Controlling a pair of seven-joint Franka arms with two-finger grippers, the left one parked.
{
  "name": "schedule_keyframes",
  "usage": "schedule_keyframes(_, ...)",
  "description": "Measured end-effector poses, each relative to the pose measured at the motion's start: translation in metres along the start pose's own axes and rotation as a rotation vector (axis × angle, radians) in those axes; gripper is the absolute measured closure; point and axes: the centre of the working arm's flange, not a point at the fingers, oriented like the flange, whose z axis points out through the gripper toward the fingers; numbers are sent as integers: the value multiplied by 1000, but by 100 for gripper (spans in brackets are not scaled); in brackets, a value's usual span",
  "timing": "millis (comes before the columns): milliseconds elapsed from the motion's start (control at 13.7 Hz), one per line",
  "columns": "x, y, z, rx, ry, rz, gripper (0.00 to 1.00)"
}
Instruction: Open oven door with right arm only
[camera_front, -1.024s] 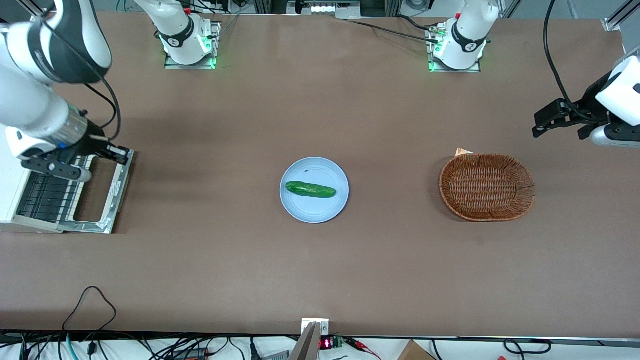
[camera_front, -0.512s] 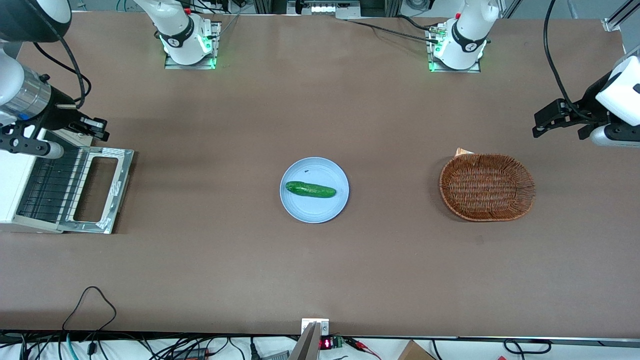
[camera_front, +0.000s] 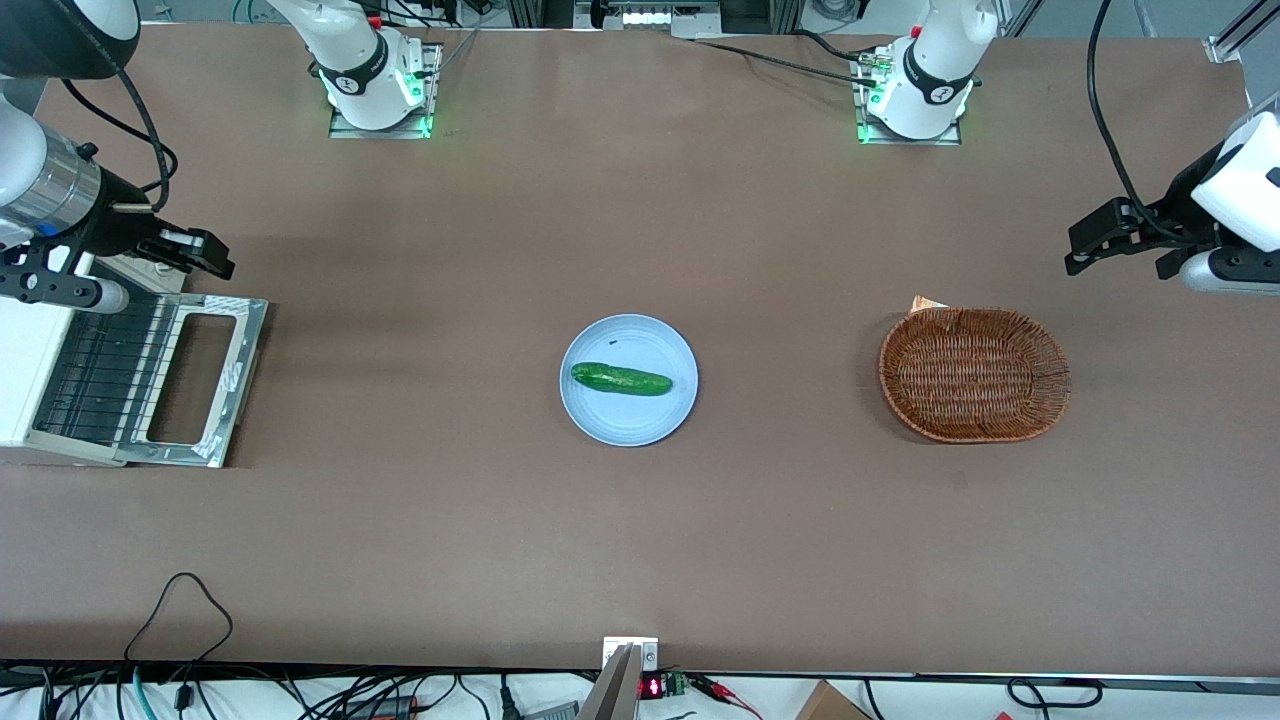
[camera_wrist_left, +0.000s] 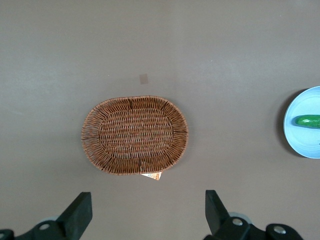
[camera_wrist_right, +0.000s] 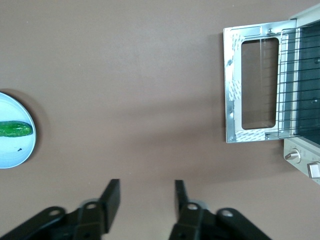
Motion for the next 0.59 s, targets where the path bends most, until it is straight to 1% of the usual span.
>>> schedule_keyframes(73, 0, 0, -2, 1, 5, -2, 31)
schedule_keyframes(220, 1, 0, -10, 5, 20, -3, 7)
schedule_keyframes(293, 1, 0, -13, 7, 26, -2, 1)
schedule_keyframes(585, 0, -5, -15, 8, 30, 62, 0)
